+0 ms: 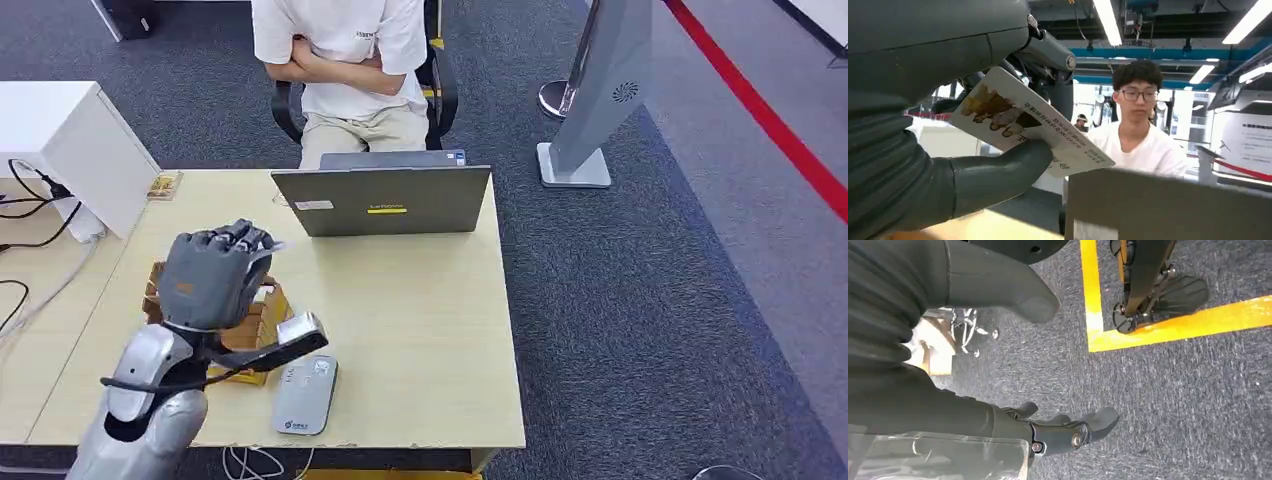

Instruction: Pass the card to the sensor for recognition and then transmit it.

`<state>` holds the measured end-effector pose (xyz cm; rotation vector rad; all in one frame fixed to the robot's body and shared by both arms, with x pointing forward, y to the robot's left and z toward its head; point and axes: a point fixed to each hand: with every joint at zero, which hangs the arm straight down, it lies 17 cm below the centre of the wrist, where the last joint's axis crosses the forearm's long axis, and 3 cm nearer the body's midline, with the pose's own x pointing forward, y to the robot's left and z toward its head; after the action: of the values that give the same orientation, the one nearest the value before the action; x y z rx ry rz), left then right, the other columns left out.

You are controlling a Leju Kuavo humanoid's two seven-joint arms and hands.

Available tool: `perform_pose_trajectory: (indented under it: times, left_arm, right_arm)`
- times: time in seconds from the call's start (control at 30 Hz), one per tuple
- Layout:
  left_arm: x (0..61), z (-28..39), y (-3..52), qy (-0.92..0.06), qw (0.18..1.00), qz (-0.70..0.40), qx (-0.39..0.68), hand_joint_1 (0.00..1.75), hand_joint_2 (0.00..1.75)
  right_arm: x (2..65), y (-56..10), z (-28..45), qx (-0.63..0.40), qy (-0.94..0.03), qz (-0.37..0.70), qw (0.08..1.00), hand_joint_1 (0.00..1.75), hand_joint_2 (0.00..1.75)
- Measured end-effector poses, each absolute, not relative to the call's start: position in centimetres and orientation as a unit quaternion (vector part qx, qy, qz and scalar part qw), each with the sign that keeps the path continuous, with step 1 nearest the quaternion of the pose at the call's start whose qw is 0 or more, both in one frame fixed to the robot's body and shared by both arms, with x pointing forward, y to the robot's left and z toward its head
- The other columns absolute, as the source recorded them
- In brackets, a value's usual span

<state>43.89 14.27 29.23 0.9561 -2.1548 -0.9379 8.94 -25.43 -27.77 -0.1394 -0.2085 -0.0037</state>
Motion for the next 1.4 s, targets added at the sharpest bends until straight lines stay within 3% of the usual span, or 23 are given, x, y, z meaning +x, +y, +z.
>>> perform_pose_trajectory:
  times: [0.4,1.4]
  left_arm:
    - [36.3,22.4,13.3,-0.806,0.337,-0.37,0.314,1.75,1.75]
    - [35.2,16.4,13.7,-0.751,0.418,-0.392,0.329,1.75,1.75]
  right_arm:
    - [8.6,-25.7,-27.8,-0.07,-0.102,-0.029,0.992,0.0,1.75]
    - [8.3,-25.6,-27.9,-0.071,-0.096,-0.027,0.992,0.0,1.75]
